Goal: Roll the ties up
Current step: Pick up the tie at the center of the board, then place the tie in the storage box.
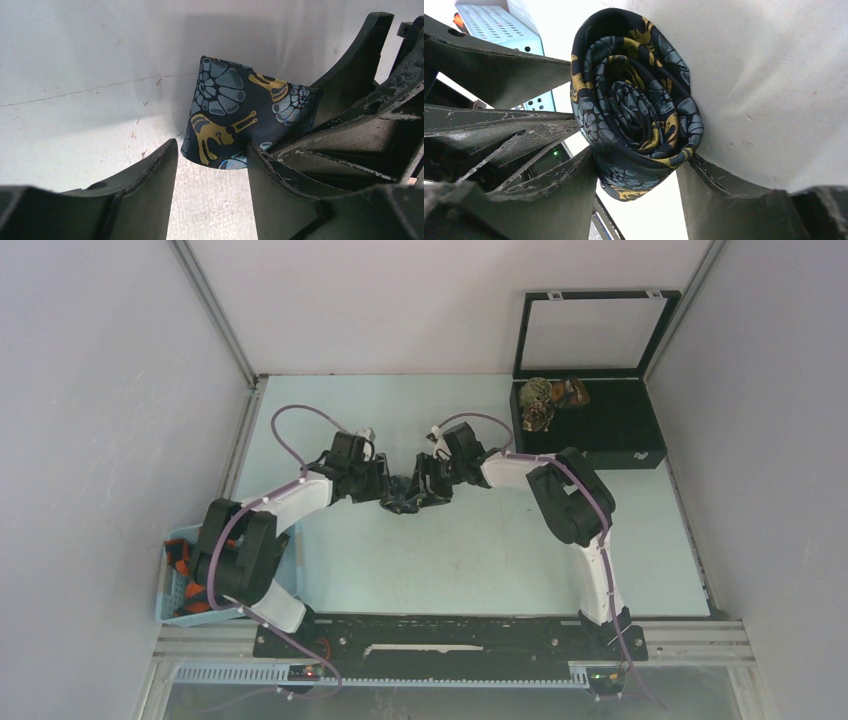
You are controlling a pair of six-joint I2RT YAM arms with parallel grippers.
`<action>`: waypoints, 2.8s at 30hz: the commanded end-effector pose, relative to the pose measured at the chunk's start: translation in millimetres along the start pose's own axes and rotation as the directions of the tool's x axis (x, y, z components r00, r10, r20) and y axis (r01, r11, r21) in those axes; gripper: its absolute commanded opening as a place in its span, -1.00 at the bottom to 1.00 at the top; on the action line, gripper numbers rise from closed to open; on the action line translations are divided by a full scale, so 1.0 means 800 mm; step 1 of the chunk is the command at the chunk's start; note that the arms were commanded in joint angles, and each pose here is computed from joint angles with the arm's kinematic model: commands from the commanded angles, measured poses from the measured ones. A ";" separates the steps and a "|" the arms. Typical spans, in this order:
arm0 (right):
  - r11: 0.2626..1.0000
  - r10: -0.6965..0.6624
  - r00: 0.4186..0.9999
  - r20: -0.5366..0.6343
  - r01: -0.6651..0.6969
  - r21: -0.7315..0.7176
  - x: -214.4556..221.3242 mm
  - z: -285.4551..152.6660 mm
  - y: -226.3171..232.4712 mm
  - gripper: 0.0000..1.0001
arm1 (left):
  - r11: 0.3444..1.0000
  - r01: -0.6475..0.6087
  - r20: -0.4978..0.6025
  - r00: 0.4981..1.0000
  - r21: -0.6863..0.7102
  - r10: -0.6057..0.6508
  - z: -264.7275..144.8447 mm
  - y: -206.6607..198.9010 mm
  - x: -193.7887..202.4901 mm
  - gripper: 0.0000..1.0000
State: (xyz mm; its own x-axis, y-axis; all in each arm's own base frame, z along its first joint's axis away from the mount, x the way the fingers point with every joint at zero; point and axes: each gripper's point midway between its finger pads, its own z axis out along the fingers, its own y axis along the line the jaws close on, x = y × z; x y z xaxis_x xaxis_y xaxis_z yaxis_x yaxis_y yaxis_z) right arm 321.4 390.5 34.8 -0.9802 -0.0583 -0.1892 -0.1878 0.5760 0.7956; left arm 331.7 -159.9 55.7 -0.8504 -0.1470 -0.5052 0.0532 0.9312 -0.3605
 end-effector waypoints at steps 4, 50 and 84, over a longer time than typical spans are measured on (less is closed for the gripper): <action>0.999 0.012 1.000 0.001 -0.012 0.048 0.004 0.014 -0.022 -0.03 | 1.000 -0.005 0.004 1.000 0.009 0.005 0.006 0.001 -0.008 0.15; 0.997 -0.059 0.995 0.077 0.063 -0.052 -0.026 -0.045 0.054 -1.00 | 0.991 0.059 0.316 0.944 0.116 -0.093 -0.102 0.001 0.010 0.50; 0.960 0.094 0.819 0.566 -0.225 0.166 -0.010 -0.386 -0.056 -1.00 | 0.968 0.034 0.286 0.952 0.249 -0.107 -0.062 -0.030 0.025 0.46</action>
State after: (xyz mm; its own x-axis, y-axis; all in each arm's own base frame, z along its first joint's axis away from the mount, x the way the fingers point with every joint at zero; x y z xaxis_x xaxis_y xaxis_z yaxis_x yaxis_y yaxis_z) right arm 324.8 164.6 169.6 -0.8470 0.3841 -0.3674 -0.0334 0.6514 0.7580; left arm 284.1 -159.6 89.0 -0.6742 -0.3328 -0.6593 0.1182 0.8326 -0.5411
